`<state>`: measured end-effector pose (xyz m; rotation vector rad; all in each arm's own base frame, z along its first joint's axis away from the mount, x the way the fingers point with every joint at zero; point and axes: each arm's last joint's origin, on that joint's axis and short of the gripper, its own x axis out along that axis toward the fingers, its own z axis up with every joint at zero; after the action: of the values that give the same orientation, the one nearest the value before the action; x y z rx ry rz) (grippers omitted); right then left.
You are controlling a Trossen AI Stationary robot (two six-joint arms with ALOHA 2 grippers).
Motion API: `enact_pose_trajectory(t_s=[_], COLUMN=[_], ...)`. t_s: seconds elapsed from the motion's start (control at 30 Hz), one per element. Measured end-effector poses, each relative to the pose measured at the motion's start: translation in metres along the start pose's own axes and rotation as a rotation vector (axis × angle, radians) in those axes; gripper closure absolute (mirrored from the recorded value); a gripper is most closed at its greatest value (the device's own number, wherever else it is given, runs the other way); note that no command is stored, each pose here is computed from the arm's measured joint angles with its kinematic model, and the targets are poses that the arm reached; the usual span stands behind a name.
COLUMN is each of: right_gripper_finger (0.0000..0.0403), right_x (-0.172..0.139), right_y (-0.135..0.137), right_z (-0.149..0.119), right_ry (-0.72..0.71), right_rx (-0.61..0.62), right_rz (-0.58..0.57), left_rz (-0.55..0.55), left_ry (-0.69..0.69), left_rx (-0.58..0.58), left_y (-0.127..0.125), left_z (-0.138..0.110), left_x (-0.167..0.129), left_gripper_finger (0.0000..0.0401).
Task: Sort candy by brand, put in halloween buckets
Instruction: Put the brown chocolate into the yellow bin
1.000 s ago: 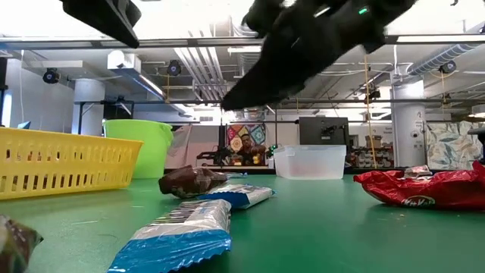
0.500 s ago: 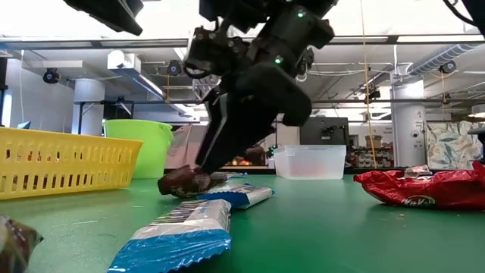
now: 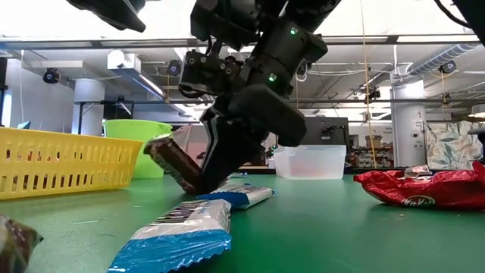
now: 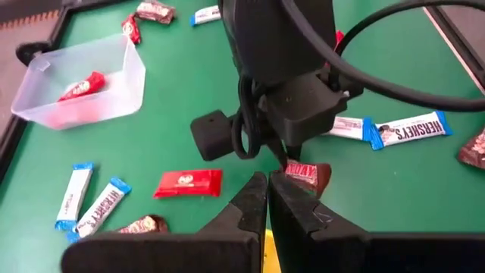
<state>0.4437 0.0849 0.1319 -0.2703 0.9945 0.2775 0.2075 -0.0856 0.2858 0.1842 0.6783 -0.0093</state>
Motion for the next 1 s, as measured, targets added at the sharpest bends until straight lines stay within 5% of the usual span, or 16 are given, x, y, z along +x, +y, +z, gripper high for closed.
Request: enact_pose_trajectory(t_s=[0.2,0.47,0.63,1.0], right_gripper_finger=[0.0383,0.0384,0.0384,0.0385], right_x=[-0.024,-0.057,-0.067,-0.079], right_y=[0.000,0.008,0.007,-0.001], right_z=[0.002,-0.011,-0.011,0.011], right_ry=[-0.034,-0.379,-0.638,-0.682], right_rx=[0.092,0.171,0.159,0.045], right_rz=[0.026,0.116,0.091,0.039], left_rz=[-0.036,-0.082,-0.128,-0.121], left_ry=[-0.134,-0.275,-0.395,-0.508], left_rx=[0.040,-0.029,-0.049,-0.029], left_y=[-0.010,-0.011,-0.013,-0.019], left_z=[-0.012,-0.026,-0.029,-0.029], left_x=[0.017,0.022,0.029,0.043], left_gripper_finger=[0.0401,0.0389,0.0337,0.0210])
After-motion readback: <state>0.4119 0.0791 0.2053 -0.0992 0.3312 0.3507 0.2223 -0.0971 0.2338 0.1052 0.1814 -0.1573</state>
